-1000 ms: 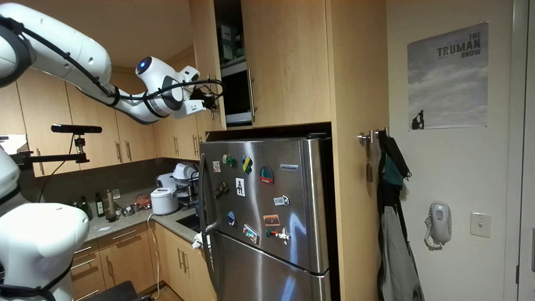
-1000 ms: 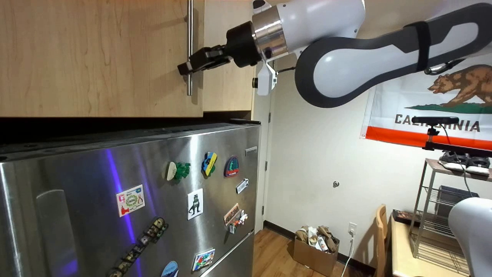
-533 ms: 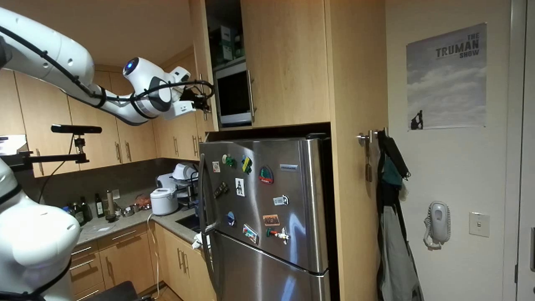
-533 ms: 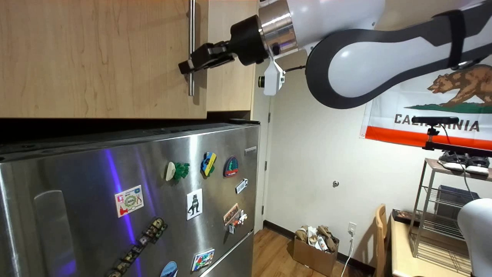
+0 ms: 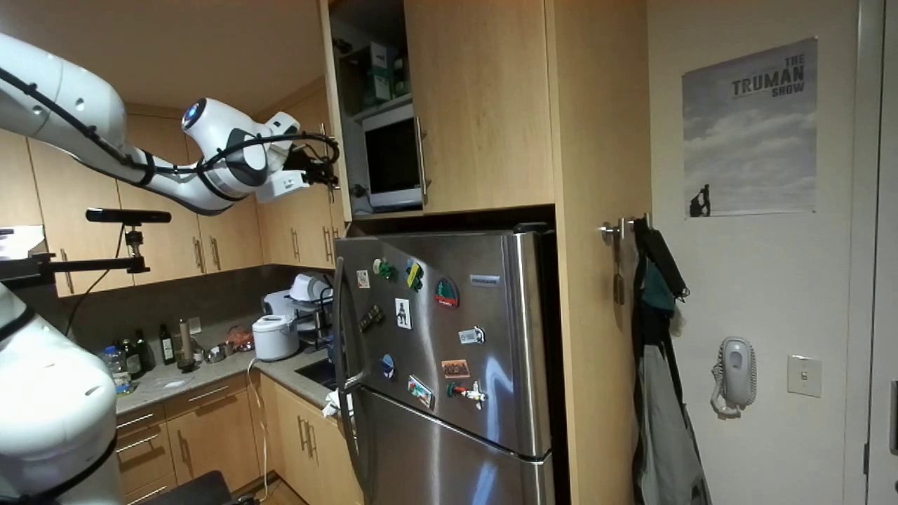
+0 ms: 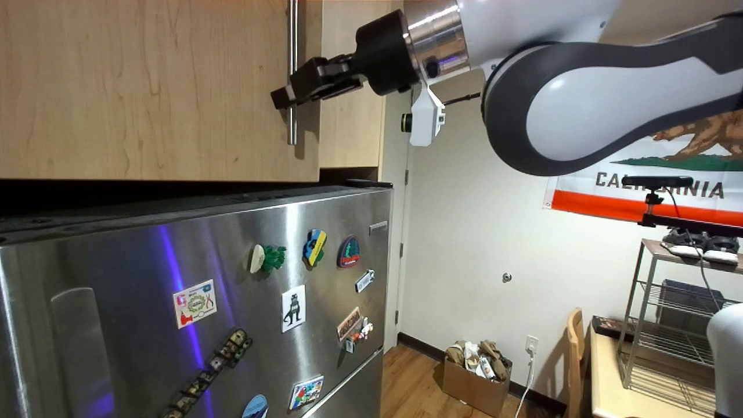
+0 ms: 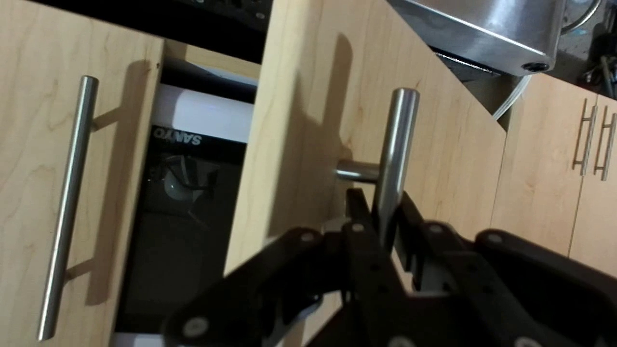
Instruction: Open the left cabinet door above the fridge
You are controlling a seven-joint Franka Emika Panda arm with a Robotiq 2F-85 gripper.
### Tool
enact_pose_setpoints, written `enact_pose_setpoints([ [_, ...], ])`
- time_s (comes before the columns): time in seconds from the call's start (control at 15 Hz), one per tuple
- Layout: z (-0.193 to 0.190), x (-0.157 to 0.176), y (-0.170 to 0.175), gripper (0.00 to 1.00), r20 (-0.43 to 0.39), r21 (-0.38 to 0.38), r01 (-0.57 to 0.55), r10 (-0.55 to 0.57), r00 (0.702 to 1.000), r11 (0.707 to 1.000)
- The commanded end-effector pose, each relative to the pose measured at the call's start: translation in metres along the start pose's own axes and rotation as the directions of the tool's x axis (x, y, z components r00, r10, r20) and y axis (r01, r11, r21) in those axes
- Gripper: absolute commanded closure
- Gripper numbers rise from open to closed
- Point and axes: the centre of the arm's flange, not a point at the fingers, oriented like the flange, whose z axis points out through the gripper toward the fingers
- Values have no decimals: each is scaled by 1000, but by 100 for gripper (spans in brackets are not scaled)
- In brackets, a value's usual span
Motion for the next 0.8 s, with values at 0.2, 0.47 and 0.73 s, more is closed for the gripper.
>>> enact_pose_setpoints([
  [0.2, 17, -28, -82, 96, 79, 64, 95, -100, 992, 993],
  [0.47, 13, -30, -99, 87, 71, 49, 93, -97, 993, 994],
  [0.73, 13, -35, -115, 51, 76, 42, 130, -133, 988, 991],
])
